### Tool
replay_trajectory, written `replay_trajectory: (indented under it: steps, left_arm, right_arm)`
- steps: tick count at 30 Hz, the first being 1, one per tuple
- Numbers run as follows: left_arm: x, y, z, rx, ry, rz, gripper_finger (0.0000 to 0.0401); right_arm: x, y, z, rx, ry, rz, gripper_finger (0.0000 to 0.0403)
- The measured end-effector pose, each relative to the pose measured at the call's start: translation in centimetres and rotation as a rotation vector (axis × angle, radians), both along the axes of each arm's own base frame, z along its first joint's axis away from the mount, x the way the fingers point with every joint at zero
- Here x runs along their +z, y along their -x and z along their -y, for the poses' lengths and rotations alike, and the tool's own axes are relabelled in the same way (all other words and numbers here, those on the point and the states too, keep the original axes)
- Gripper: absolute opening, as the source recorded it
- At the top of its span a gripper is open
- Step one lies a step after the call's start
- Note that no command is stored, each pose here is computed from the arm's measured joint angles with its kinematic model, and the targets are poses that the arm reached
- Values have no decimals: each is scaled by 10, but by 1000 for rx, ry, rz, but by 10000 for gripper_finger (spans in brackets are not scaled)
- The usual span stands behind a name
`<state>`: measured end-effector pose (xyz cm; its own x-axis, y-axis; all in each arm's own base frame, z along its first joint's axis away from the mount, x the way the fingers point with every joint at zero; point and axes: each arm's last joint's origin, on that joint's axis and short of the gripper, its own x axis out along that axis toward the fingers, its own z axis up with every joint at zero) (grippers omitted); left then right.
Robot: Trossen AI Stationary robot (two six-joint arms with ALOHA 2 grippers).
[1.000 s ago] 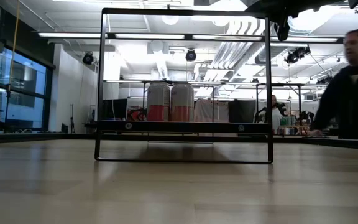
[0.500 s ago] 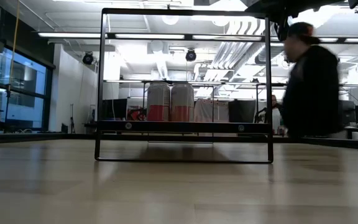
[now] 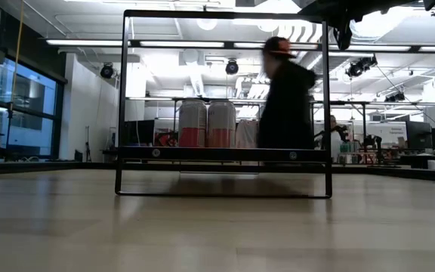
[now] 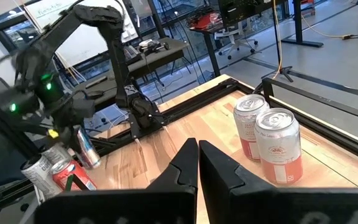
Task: Place canned beverage on shelf
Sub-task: Put the blue soda can on the shelf
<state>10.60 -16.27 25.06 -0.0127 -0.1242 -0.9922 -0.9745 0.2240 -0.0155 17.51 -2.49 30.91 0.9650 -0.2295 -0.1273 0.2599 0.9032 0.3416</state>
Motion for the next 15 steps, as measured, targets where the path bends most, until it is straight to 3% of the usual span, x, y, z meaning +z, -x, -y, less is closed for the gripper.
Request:
replay_trajectory:
  steps: [7,15]
  left_arm:
    - [41,23,-47,15,65,316,192]
    - [71,36,-97,111,-49,840,191]
  right_arm:
    - [0,0,0,-2,-6,2,0]
    - [1,0,0,-14,-101,31,0]
